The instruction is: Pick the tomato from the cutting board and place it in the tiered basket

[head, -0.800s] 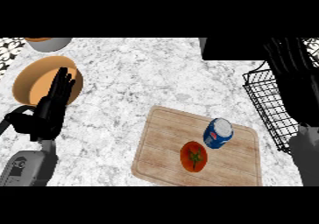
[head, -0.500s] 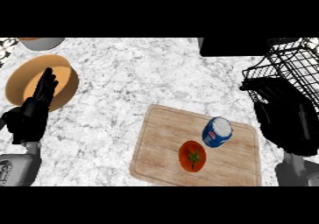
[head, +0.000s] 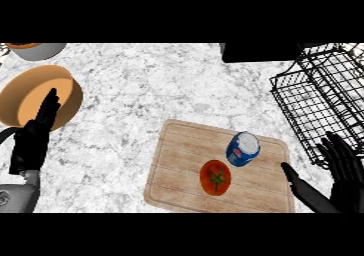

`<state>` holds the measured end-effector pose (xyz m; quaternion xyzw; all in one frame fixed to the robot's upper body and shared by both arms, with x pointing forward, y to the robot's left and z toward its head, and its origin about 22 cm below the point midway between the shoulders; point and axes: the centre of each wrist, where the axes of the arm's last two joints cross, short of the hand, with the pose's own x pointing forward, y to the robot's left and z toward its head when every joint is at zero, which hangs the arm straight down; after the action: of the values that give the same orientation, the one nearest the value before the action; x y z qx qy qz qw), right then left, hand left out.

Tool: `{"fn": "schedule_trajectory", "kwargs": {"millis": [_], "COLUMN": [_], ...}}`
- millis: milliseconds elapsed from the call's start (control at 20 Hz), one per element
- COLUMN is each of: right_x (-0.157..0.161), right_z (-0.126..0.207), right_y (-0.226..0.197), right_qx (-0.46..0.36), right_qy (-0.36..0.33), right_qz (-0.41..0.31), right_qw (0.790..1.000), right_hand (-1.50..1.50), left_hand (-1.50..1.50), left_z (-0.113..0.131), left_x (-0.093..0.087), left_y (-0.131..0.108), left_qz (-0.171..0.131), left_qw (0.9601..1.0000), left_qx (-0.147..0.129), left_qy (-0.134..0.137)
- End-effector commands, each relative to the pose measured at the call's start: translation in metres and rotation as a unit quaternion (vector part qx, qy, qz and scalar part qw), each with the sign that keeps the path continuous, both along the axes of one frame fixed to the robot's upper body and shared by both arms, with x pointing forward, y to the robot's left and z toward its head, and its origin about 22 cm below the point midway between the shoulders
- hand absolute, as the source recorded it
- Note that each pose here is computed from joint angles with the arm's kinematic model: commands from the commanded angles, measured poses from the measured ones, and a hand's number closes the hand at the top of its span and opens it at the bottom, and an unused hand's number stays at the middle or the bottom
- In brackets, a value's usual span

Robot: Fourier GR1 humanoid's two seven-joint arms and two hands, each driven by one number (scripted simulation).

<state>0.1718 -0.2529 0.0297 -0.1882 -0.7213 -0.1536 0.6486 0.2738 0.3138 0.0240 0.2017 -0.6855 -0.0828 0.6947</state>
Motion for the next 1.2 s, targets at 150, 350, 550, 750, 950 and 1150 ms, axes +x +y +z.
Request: {"fn": "schedule_trajectory", "kwargs": {"millis": [150, 350, 550, 750, 950, 1150], "right_x": [-0.068, -0.079, -0.078, -0.056, -0.039, -0.009], "right_z": [0.036, 0.064, 0.106, 0.127, 0.137, 0.135], "right_y": [-0.003, -0.003, 0.007, 0.027, 0.043, 0.064], "right_qx": [-0.127, -0.209, -0.251, -0.23, -0.22, -0.222], "right_qy": [0.111, 0.191, 0.232, 0.257, 0.307, 0.342], "right_qz": [0.062, 0.129, 0.14, 0.122, 0.119, 0.151], "right_qw": [0.984, 0.95, 0.929, 0.931, 0.918, 0.9], "right_hand": [-1.5, -1.5, -1.5, -1.5, -1.5, -1.5], "left_hand": [0.0, 0.0, 0.0, 0.0, 0.0, 0.0], "left_z": [0.002, 0.008, 0.026, 0.016, 0.024, 0.014], "left_x": [-0.004, 0.002, 0.009, 0.001, 0.002, 0.016], "left_y": [-0.013, -0.008, -0.019, -0.024, -0.008, -0.028], "left_qz": [-0.01, -0.018, -0.03, -0.032, -0.027, -0.023], "left_qw": [0.9999, 0.9998, 0.9995, 0.9994, 0.9995, 0.9997], "left_qx": [0.008, 0.012, 0.013, 0.011, 0.015, -0.001], "left_qy": [-0.003, 0.0, -0.003, 0.002, 0.0, 0.005]}}
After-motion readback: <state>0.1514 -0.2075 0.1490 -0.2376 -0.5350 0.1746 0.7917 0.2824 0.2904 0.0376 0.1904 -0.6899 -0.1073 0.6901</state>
